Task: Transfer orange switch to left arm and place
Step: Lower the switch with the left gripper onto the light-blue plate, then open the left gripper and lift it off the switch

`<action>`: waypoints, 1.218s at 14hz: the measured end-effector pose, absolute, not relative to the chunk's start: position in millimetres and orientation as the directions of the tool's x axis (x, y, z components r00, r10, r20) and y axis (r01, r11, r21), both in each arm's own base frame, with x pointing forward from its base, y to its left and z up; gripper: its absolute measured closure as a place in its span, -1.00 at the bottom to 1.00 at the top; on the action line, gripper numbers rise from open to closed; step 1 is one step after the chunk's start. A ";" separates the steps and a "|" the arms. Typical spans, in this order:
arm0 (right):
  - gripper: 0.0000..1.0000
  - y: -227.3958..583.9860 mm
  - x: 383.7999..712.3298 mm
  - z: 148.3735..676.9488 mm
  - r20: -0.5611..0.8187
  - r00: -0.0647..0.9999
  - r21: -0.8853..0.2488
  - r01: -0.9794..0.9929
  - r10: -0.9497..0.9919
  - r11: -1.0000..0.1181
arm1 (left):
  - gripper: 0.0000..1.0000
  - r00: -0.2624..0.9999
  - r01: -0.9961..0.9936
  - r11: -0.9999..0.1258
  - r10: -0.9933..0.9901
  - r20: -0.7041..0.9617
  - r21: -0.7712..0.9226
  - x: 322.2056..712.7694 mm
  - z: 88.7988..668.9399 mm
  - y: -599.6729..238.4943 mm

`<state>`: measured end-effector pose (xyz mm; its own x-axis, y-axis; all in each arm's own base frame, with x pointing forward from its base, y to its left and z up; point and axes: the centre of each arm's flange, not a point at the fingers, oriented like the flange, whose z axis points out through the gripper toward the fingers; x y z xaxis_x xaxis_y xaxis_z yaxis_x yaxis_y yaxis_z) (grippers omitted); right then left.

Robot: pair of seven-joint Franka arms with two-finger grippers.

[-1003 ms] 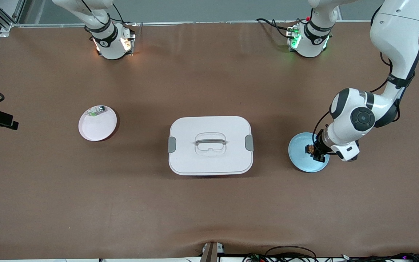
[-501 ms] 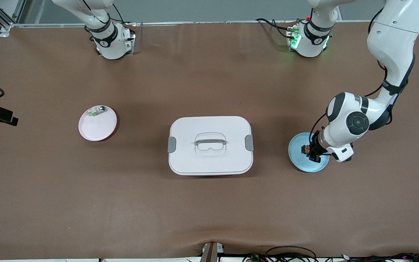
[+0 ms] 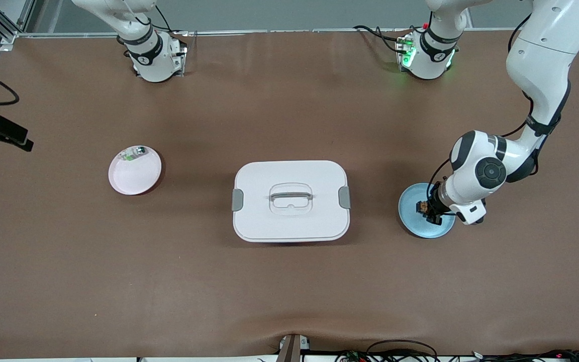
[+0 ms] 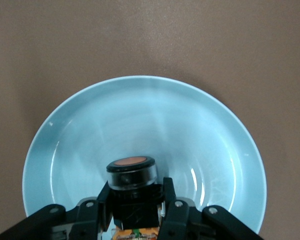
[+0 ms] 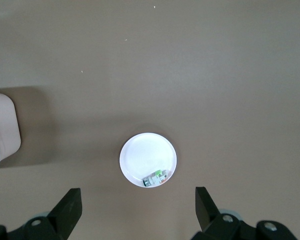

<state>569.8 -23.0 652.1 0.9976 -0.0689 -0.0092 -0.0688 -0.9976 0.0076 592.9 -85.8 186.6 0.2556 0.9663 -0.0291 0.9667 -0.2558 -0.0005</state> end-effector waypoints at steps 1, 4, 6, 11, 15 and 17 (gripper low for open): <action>-1.00 -21.6 564.7 655.8 -0.004 0.997 0.008 -0.074 -0.074 -0.997 | 0.16 0.256 0.967 -0.256 0.966 -0.029 -0.001 592.8 186.1 -85.6; -1.00 -12.9 557.1 659.2 -0.002 0.995 0.009 -0.097 -0.097 -0.995 | 0.10 0.272 0.962 -0.272 0.962 -0.017 0.004 593.3 186.4 -85.3; -1.00 -12.1 556.9 654.2 -0.013 0.994 0.010 -0.104 -0.104 -0.994 | -0.03 0.287 0.958 -0.286 0.958 -0.004 0.017 596.1 189.1 -85.0; -1.00 -14.1 557.0 647.9 -0.026 0.993 0.011 -0.111 -0.111 -0.994 | -0.97 0.281 0.957 -0.281 0.960 0.011 0.072 614.1 210.5 -83.2; -1.00 -19.7 556.8 647.8 -0.026 0.992 0.011 -0.121 -0.121 -0.993 | -1.00 0.258 0.958 -0.259 0.966 0.023 0.120 634.3 234.5 -80.4; -1.00 -26.2 556.5 647.0 -0.027 0.991 0.011 -0.132 -0.132 -0.991 | -1.00 0.248 0.961 -0.250 0.968 0.033 0.119 643.9 246.7 -77.1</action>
<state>556.5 -26.2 647.0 0.9908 -0.1325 -0.0273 -0.1322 -0.9912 0.0114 643.9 -77.1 246.7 0.2478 0.9683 0.0327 0.9609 -0.2499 0.1191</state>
